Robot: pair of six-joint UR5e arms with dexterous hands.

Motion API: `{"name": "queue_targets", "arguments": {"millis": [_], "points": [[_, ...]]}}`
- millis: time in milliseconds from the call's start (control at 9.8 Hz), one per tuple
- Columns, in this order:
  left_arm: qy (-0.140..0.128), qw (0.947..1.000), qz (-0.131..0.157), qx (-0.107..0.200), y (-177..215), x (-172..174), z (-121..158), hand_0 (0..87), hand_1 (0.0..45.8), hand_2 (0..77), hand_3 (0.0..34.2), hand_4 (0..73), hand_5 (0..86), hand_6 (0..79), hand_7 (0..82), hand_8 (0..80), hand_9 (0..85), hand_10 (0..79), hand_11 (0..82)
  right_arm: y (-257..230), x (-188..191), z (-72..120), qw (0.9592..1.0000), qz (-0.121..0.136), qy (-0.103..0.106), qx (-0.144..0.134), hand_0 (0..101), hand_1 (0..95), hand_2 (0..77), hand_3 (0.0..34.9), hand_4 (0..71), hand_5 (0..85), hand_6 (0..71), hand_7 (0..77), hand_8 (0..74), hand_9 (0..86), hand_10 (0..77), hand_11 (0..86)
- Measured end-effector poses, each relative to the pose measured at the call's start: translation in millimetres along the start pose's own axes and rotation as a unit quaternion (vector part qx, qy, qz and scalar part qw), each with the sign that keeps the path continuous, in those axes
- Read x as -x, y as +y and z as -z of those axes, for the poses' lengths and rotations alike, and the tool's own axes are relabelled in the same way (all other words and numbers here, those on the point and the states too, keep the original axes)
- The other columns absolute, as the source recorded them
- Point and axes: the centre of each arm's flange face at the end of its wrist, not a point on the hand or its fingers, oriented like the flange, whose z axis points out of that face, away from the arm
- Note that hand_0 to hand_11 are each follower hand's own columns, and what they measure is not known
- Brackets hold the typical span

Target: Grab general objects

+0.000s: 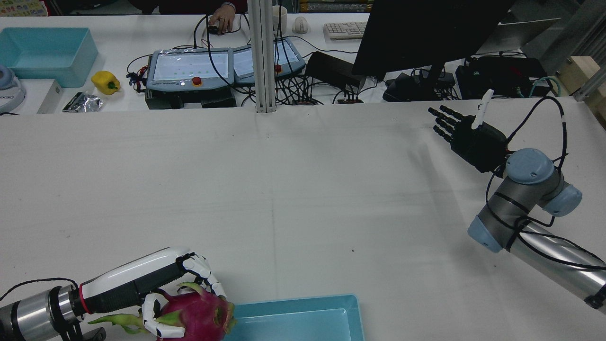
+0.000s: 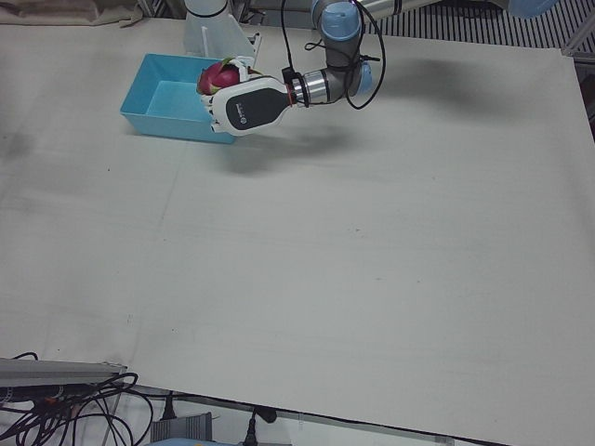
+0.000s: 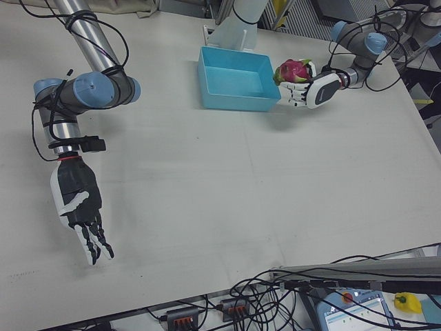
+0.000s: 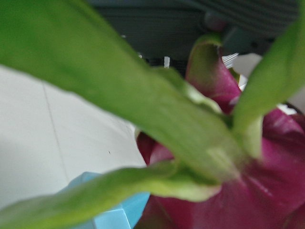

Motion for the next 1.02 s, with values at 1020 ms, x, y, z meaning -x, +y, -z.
{"name": "queue_targets", "arguments": {"millis": [1020], "points": [[-0.024, 0.9993, -0.009, 0.027, 67.6, 24.5, -62.8, 49.0, 0.0, 44.7, 0.0, 52.9, 19.6, 63.8, 71.4, 52.4, 67.1, 22.9, 61.1, 0.0, 0.0, 0.0, 1.0, 0.0, 0.0, 0.0, 0, 6.5, 1.6, 0.0, 0.0, 0.0, 0.0, 0.0, 0.0, 1.1, 0.0, 0.5]]}}
